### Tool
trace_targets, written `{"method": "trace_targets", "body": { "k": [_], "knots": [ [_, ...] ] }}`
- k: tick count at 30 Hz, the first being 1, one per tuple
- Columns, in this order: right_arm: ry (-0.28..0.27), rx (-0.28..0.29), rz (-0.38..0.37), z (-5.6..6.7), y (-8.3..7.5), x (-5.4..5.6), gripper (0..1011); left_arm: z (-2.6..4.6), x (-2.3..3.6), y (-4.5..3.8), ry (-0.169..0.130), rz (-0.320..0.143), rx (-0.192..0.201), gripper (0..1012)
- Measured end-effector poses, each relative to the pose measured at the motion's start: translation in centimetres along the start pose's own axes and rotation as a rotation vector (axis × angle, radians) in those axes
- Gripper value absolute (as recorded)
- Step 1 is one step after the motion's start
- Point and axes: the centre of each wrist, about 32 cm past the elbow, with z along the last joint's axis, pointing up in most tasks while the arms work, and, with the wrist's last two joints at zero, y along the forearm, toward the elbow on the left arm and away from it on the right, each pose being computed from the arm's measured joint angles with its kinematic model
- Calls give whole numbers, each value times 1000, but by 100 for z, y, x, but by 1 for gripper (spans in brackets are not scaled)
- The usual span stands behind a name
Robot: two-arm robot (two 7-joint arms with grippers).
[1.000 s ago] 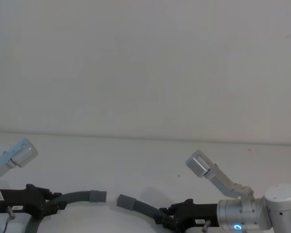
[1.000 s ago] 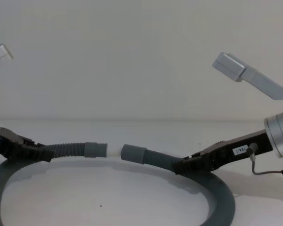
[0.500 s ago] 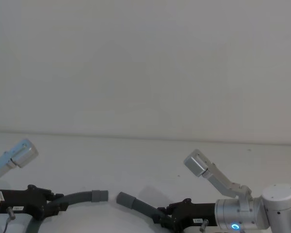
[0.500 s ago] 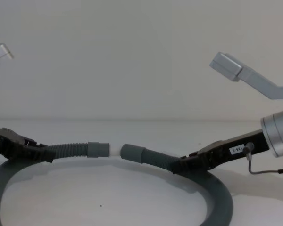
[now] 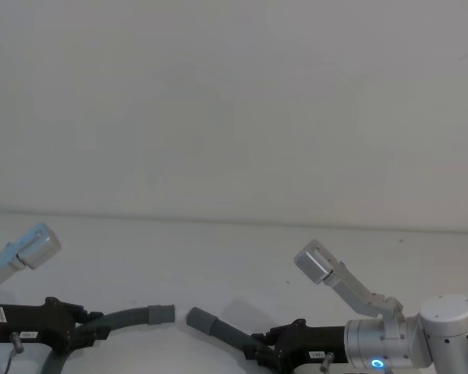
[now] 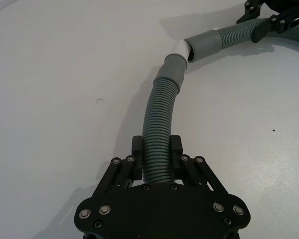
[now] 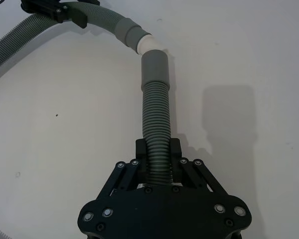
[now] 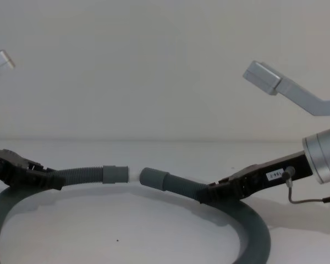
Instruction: Use both hands to pick up one end of the pipe from the table, align the ends, and insert them.
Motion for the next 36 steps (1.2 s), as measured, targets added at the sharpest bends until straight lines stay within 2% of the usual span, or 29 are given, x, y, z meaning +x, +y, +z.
{"method": "trace_targets", "body": {
  "k": [11, 24, 36],
  "knots": [
    [-7, 2, 11, -1, -11, 22, 242, 3, 4, 29, -3, -6, 2, 290],
    [-30, 12, 38, -21, -51, 65, 241, -3, -8, 79, -10, -9, 21, 290],
    [-57, 25, 67, -35, -90, 94, 241, 9, 9, 77, -12, -39, 39, 290]
  ]
}}
